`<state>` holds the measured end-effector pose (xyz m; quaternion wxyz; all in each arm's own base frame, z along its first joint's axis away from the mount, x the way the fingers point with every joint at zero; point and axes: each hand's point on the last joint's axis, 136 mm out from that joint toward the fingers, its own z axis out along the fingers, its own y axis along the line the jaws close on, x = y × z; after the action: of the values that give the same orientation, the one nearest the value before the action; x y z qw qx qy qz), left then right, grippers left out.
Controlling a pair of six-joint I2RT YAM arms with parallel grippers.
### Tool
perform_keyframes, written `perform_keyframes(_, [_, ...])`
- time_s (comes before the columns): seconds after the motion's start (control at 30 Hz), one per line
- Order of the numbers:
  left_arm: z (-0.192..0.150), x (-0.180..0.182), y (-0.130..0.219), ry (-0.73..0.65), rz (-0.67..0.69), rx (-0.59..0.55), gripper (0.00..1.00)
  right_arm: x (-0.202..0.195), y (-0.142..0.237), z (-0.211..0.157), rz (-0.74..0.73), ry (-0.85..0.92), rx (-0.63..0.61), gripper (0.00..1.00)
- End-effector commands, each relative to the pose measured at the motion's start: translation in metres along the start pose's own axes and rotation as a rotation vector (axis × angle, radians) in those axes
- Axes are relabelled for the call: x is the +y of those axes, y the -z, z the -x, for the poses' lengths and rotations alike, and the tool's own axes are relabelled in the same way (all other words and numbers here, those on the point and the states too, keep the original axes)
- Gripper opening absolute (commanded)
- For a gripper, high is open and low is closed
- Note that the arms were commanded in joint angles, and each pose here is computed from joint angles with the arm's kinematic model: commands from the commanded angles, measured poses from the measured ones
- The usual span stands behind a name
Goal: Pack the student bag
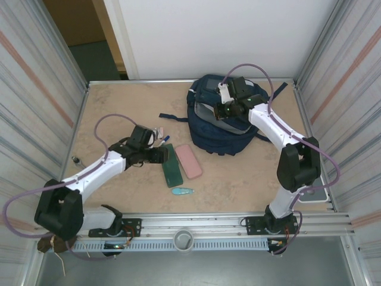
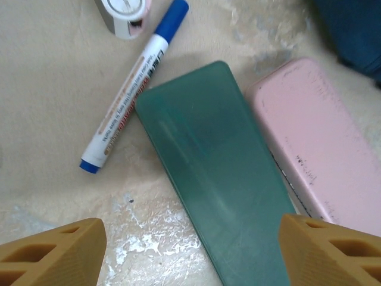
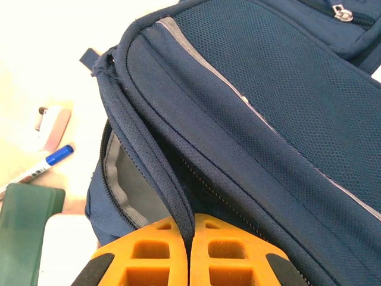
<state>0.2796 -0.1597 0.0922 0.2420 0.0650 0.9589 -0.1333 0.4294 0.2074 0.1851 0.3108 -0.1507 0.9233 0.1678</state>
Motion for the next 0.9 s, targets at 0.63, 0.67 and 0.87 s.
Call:
perform_keyframes(0.63, [-0.043,-0.046,-0.048,-0.026,0.172,0.083,0.93,0.002,-0.002,-0.011,0.026,-0.028,0.027,0.00])
perform_keyframes(0.67, [-0.043,-0.047,-0.049,-0.027,0.169,0.083,0.94,0.001,-0.002,-0.011,0.025,-0.030,0.028,0.00])
perform_keyframes(0.87, [-0.046,-0.042,-0.055,-0.038,0.191,0.097,0.97,0.003,-0.005,-0.014,0.034,-0.033,0.034,0.00])
